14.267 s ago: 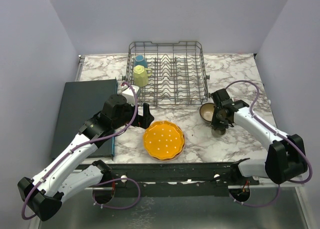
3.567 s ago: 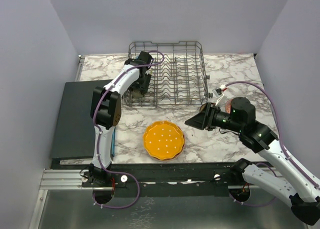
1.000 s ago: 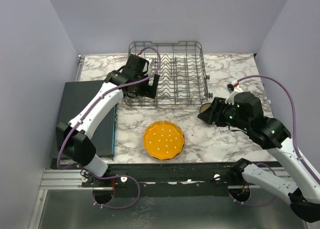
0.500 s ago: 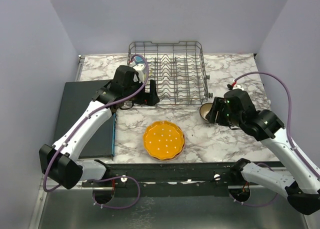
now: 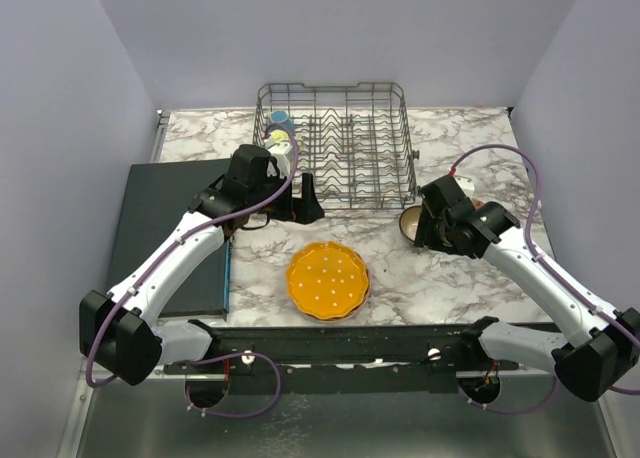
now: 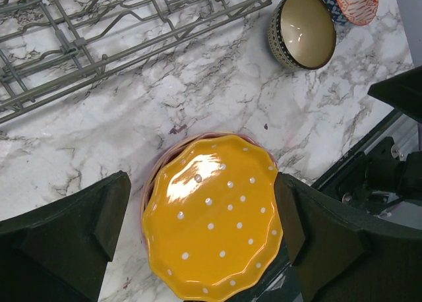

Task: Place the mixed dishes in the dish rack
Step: Pick up the bowl from the center of the board.

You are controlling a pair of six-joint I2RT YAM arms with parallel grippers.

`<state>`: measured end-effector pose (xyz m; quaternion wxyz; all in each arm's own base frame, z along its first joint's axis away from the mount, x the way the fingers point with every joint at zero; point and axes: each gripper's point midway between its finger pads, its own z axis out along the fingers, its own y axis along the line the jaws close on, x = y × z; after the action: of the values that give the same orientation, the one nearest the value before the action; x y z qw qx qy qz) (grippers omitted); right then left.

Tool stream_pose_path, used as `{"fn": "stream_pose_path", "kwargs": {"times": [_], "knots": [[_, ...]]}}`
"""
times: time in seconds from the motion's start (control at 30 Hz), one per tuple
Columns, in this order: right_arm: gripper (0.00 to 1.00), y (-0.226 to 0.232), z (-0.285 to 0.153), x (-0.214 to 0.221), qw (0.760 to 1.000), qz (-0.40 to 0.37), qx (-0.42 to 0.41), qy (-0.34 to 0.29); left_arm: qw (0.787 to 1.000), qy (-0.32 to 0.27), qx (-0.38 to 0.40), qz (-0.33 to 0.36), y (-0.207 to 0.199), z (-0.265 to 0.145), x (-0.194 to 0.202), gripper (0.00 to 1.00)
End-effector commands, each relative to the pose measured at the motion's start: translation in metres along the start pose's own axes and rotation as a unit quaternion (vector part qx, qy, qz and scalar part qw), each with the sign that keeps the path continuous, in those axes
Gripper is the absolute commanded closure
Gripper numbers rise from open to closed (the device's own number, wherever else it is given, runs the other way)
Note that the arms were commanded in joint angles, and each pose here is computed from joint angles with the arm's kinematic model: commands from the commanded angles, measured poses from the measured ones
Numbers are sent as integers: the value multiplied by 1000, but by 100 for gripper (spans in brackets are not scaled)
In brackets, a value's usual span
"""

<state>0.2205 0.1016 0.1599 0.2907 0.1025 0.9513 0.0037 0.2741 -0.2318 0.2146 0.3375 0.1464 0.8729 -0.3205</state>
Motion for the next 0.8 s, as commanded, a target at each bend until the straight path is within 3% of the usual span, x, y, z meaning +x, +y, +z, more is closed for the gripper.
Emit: {"fn": "stream_pose_path", "kwargs": {"times": [0.0, 0.33, 0.77], "knots": [[38, -14, 21, -10, 999, 42, 31, -10, 999, -24, 34, 4, -15, -9, -6, 1], [39, -38, 62, -29, 989, 137, 46, -13, 998, -37, 42, 3, -19, -16, -6, 1], [44, -36, 110, -36, 984, 171, 40, 19, 998, -52, 26, 8, -14, -21, -9, 1]]}}
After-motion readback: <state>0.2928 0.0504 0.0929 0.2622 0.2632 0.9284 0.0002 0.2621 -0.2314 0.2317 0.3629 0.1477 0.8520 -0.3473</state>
